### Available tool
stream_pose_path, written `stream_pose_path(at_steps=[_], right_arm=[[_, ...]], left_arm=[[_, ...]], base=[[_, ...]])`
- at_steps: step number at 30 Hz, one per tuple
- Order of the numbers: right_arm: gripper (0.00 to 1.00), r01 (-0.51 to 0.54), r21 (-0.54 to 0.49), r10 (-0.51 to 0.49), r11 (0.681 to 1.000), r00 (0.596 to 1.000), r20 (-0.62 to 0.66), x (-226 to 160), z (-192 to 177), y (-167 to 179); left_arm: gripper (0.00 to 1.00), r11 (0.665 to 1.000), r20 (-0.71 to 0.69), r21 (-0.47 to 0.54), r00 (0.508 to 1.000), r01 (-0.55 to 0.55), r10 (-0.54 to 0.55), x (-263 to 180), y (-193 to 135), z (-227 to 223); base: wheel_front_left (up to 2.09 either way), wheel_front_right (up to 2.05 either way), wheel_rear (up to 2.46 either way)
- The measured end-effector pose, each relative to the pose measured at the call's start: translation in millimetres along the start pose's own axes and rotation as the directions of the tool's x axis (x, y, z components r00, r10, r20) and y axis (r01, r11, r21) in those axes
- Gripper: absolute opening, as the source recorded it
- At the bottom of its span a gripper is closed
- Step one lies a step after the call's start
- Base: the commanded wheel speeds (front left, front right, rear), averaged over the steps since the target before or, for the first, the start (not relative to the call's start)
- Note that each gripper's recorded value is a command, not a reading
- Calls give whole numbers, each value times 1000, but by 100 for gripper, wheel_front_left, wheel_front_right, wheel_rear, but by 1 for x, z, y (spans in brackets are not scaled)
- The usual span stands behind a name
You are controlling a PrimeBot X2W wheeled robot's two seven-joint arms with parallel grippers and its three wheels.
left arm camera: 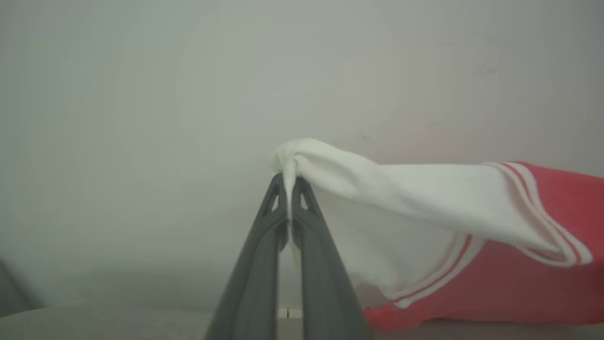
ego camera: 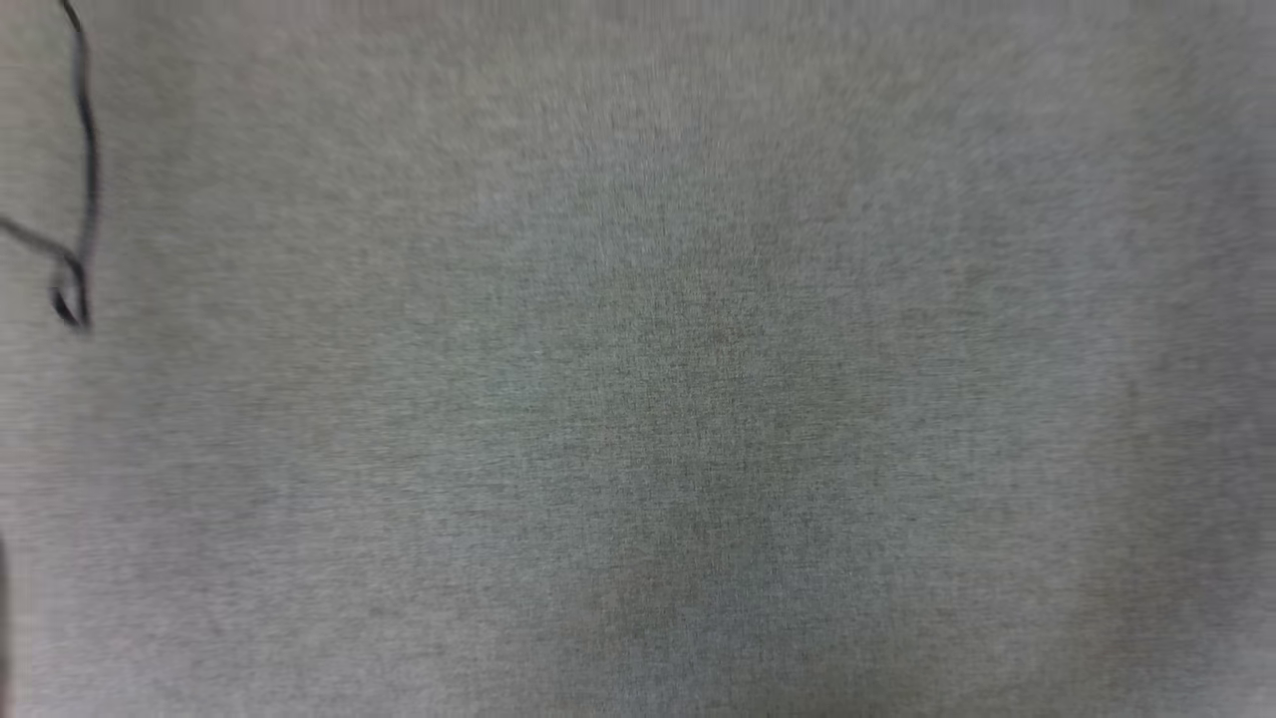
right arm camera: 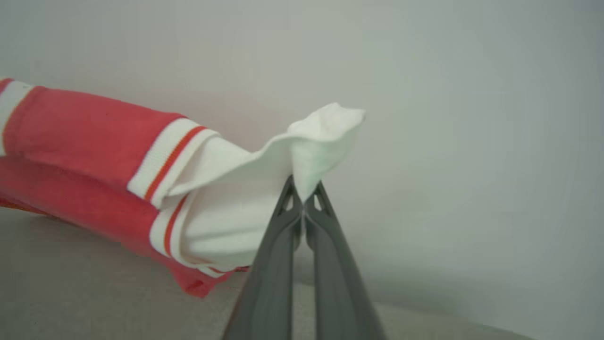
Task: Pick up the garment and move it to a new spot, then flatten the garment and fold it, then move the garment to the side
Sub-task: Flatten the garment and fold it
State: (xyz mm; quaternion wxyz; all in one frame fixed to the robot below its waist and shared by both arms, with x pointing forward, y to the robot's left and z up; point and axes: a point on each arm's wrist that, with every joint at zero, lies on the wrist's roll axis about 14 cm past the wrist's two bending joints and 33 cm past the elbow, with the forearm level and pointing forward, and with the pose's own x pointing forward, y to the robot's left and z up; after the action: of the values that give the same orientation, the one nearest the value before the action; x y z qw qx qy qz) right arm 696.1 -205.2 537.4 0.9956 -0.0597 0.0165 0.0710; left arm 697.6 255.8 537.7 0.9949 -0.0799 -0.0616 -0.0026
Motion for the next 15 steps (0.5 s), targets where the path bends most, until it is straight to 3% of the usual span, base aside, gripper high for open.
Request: stream_pose_path(at_steps=[7, 15], right_arm=[[0, -24, 51, 29, 998, 996, -90, -82, -32, 8], [0, 6, 143, 20, 990, 983, -181, -197, -65, 16]], left_arm=[[0, 998, -117, -43, 992, -46, 40, -97, 11, -27], [0, 996, -251, -11, 965, -83, 78, -227, 7, -54]], base=[[0, 0, 0], [0, 0, 0]])
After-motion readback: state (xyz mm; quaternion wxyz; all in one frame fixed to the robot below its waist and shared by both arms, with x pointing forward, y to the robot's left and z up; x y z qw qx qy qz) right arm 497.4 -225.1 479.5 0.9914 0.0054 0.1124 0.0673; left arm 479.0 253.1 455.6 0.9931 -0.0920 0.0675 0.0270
